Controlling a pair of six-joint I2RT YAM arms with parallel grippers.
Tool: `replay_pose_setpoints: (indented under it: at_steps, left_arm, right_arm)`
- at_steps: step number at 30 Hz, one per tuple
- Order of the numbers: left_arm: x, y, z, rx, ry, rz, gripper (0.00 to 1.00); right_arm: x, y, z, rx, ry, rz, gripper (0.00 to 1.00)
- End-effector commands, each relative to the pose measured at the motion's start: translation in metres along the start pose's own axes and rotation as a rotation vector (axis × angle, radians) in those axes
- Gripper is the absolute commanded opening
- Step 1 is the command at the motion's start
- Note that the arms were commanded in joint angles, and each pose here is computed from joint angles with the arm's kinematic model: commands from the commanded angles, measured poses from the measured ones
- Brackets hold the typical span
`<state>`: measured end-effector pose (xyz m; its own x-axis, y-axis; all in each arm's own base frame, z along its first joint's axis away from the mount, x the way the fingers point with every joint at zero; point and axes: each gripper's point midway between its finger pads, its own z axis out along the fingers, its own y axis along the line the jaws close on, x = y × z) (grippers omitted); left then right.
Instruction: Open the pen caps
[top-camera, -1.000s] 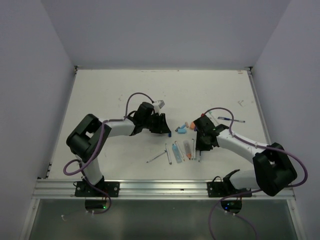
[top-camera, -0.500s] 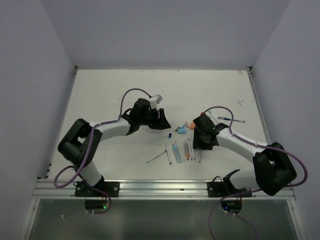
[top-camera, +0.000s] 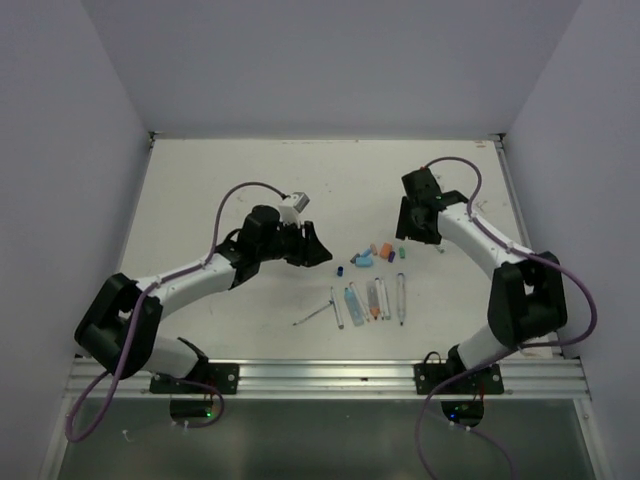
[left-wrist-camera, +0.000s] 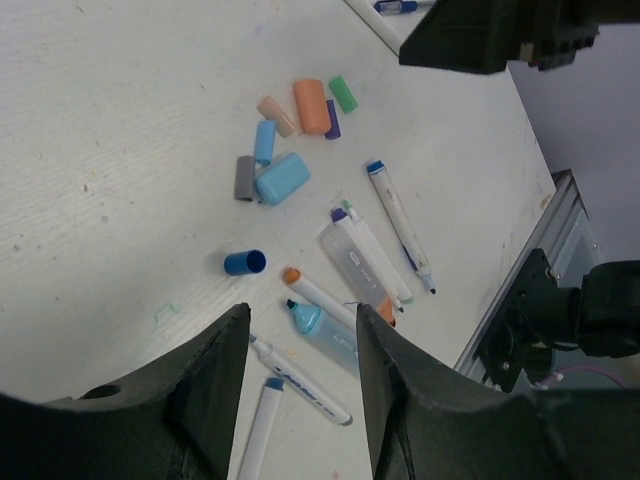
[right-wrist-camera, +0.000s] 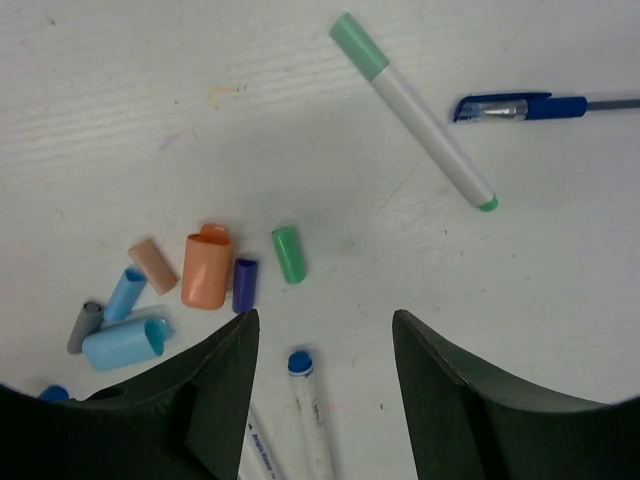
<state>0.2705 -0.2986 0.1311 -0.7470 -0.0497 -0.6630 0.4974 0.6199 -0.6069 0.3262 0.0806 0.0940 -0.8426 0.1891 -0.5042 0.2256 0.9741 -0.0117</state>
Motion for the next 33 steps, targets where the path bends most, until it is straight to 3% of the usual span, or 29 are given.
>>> replay_pose_setpoints:
  at_steps: [1, 10, 19, 27, 33]
  left_arm:
    - [0.005, -0.004, -0.011, 0.027, -0.013, 0.013, 0.5]
    - [0.022, 0.002, -0.023, 0.015, 0.0, 0.025, 0.5]
    - [0.026, 0.002, -0.019, 0.033, 0.015, 0.027, 0.51]
    - [0.026, 0.005, -0.017, 0.026, 0.022, 0.029, 0.51]
    - [0.027, 0.006, -0.015, 0.022, 0.026, 0.03, 0.51]
  right_arm:
    - [-0.023, -0.009, 0.012, 0.07, 0.002, -0.067, 0.6]
    - [-0.05, -0.012, 0.066, 0.089, 0.061, -0.105, 0.59]
    - [-0.056, -0.023, 0.091, 0.039, 0.069, -0.114, 0.6]
    - [-0.045, -0.028, 0.113, -0.042, 0.113, -0.075, 0.6]
    - [-0.025, -0.024, 0.117, -0.085, 0.149, -0.038, 0.54]
